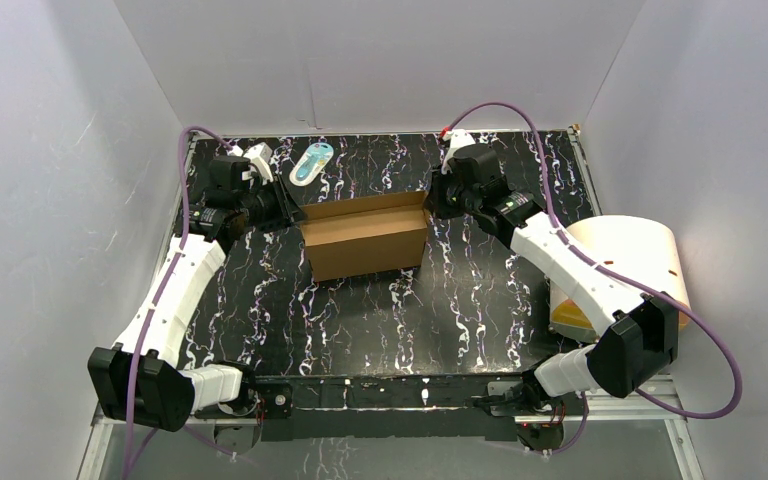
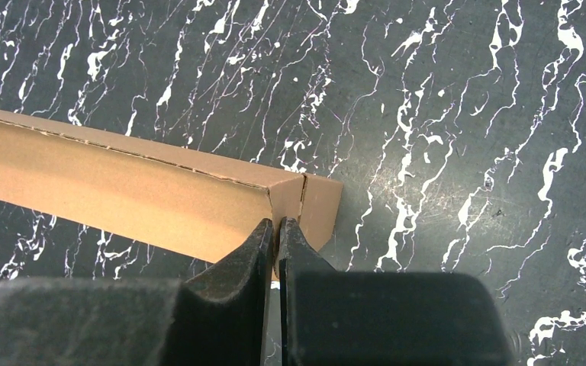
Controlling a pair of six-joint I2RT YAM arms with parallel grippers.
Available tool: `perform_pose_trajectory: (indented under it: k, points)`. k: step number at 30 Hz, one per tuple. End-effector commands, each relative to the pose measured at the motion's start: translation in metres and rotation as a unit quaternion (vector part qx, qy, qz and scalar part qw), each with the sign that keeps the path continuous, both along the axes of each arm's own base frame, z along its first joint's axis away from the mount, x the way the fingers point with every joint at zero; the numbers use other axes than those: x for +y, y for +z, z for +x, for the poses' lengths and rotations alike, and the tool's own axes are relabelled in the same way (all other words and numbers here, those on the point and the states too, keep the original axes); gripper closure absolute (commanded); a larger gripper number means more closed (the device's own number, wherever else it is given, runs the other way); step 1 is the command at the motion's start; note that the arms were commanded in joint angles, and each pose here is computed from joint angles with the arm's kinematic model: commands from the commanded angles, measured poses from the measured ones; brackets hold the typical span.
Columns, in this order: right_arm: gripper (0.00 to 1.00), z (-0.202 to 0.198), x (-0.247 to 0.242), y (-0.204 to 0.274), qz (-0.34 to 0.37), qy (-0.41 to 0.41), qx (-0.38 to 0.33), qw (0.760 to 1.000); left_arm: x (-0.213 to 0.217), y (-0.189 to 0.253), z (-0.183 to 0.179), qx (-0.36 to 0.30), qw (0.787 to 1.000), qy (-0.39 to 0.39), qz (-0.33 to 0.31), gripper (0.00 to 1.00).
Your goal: Fold the paper box
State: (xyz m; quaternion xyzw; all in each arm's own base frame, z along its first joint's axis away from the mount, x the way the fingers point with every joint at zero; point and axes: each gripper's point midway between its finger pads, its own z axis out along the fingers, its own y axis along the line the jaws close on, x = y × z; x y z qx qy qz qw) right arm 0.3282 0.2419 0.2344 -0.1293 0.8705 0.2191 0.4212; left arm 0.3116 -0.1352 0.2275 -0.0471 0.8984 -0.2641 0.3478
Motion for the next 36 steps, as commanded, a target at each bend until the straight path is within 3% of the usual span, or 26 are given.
perform_pose_trajectory:
  k: [1, 36]
  points:
    - [0.88, 0.000, 0.007, 0.013, 0.002, 0.018, -0.003, 1.000, -0.013, 0.017, -0.008, -0.009, 0.999, -0.010, -0.040, 0.81]
    - [0.91, -0.011, 0.030, 0.006, 0.040, 0.035, 0.022, 0.998, -0.029, 0.003, -0.006, -0.003, 0.999, -0.006, -0.044, 0.83]
